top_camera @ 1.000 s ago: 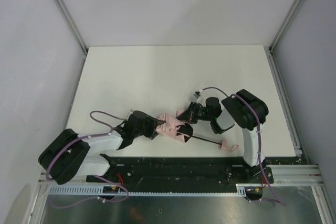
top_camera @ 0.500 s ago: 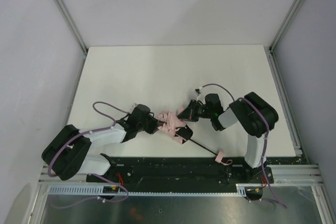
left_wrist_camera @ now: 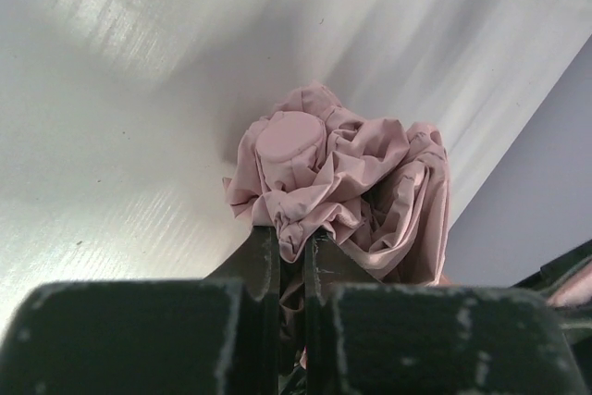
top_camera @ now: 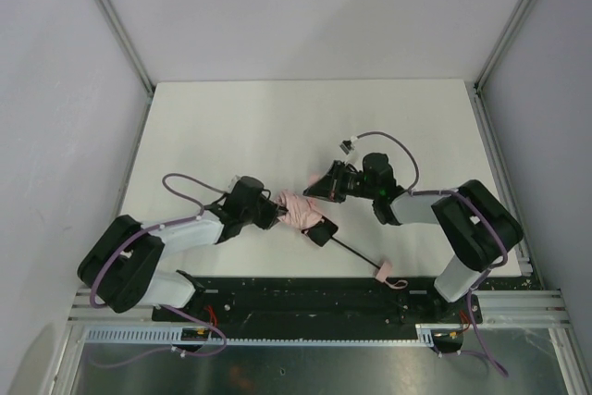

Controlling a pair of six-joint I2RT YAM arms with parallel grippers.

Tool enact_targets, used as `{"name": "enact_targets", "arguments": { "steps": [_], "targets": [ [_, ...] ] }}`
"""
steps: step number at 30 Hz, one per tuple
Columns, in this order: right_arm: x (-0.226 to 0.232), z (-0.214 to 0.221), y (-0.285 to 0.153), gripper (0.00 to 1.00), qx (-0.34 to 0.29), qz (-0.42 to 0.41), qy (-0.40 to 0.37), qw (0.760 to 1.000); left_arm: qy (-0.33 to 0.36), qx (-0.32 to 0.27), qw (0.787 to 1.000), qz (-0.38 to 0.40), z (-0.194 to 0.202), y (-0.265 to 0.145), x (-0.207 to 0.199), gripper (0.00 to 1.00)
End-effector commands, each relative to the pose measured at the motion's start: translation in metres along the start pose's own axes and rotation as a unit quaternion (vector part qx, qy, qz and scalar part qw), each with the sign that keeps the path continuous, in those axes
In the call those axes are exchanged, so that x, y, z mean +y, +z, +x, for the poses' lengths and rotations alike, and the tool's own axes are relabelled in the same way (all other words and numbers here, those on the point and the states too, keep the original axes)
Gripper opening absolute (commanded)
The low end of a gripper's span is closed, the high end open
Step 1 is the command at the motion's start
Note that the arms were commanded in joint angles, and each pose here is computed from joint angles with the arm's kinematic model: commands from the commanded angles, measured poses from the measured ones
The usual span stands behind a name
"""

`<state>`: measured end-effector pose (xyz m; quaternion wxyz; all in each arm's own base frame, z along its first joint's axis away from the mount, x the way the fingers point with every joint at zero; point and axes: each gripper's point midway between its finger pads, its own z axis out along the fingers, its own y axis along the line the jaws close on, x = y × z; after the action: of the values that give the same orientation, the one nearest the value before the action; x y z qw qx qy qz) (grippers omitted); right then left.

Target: Put away the umbrella

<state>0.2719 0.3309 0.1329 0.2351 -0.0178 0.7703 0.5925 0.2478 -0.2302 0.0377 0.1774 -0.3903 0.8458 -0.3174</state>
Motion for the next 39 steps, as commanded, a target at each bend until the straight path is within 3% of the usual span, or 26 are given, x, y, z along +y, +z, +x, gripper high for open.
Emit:
{"name": "enact_targets", "arguments": {
  "steps": [1, 6, 11, 19, 23, 32, 37, 38, 39],
  "targets": [
    [0.126, -0.024, -0.007, 0.00, -0.021, -0.151, -0.102, 0.983, 0.062, -0.027, 0.984, -0.165, -0.012, -0.001, 0.093, 0.00],
    [0.086, 0.050, 0.018, 0.00, 0.063, -0.074, -0.188, 0.977, 0.047, -0.011, 0.986, -0.158, -0.008, -0.003, 0.085, 0.00],
    [0.042, 0.097, 0.029, 0.00, 0.106, -0.028, -0.241, 0.964, 0.029, 0.011, 0.988, -0.154, -0.002, -0.008, 0.078, 0.00],
    [-0.060, 0.110, 0.034, 0.00, 0.114, 0.126, -0.281, 0.944, -0.007, 0.039, 0.989, -0.146, 0.003, -0.026, 0.060, 0.00],
    [-0.101, 0.112, 0.025, 0.00, 0.100, 0.190, -0.264, 0.940, -0.054, 0.045, 0.989, -0.129, 0.002, -0.039, 0.046, 0.00],
    [-0.123, 0.130, 0.029, 0.00, 0.115, 0.141, -0.173, 0.968, -0.159, 0.022, 0.983, -0.087, -0.009, -0.051, 0.017, 0.00],
    [-0.122, 0.138, 0.039, 0.00, 0.131, 0.112, -0.135, 0.976, -0.180, -0.008, 0.981, -0.071, -0.028, -0.048, -0.001, 0.00],
    [-0.123, 0.138, 0.041, 0.00, 0.132, 0.109, -0.125, 0.977, -0.178, -0.005, 0.982, -0.069, -0.028, -0.046, -0.004, 0.01],
    [-0.123, 0.138, 0.042, 0.00, 0.132, 0.106, -0.116, 0.979, -0.174, -0.002, 0.982, -0.067, -0.027, -0.045, -0.006, 0.10]
  ]
}}
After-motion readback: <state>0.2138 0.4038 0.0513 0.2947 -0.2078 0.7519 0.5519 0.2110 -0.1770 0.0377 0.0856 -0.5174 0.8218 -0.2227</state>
